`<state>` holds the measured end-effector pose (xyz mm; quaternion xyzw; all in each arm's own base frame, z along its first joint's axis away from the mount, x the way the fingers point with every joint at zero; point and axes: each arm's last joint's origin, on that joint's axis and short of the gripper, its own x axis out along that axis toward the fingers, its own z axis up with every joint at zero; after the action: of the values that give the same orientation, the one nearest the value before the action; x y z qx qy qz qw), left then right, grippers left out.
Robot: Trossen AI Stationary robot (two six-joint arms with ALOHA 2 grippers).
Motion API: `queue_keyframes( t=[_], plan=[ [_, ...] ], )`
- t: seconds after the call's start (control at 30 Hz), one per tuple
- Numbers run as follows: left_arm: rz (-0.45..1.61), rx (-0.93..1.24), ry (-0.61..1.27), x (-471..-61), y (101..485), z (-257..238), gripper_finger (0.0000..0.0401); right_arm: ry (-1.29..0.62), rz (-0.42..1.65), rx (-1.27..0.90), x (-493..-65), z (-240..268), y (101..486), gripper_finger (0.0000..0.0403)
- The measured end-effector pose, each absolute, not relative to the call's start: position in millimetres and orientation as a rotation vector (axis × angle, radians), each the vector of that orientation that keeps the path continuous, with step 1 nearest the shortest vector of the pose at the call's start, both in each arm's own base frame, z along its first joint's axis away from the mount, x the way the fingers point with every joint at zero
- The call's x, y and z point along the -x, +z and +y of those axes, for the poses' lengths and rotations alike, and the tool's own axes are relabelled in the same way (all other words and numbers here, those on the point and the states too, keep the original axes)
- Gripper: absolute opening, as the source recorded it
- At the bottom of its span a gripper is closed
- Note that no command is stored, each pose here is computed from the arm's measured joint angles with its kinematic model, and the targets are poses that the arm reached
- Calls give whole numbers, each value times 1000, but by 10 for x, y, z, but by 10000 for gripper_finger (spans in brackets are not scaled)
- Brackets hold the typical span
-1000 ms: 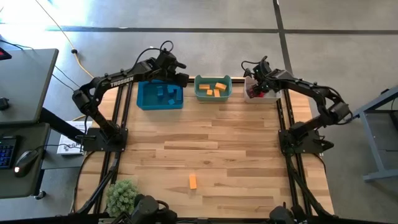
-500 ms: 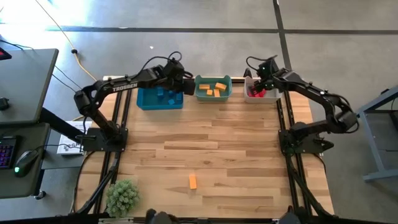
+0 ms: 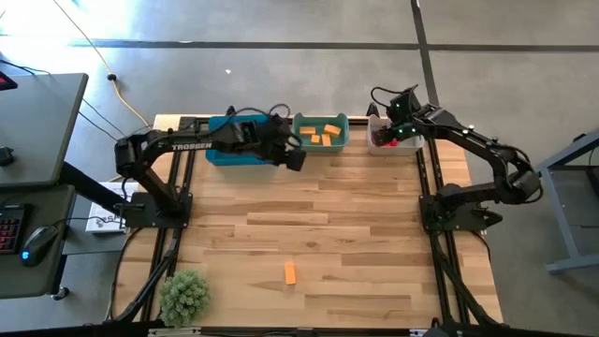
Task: Sort & place blocks by color
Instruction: Put the yellow block into the green bin
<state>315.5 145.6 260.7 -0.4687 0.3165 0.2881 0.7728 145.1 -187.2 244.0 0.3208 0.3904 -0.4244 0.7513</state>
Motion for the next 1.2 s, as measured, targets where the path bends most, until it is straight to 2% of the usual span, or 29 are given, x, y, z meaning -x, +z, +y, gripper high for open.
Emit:
queue_keyframes(
  t=[0.5,0.87,1.2],
  plan=[
    [779,972,477,-3450,2603,405,190,-747,1011,-752,-1722,-1440,2379,189],
    [750,1023,529,-3470,2603,-160,190,-656,1046,-694,-1962,-1094,2379,189],
    [661,1178,634,-3428,2608,-543,190,-622,1075,-584,-2030,-960,2379,189]
  ],
)
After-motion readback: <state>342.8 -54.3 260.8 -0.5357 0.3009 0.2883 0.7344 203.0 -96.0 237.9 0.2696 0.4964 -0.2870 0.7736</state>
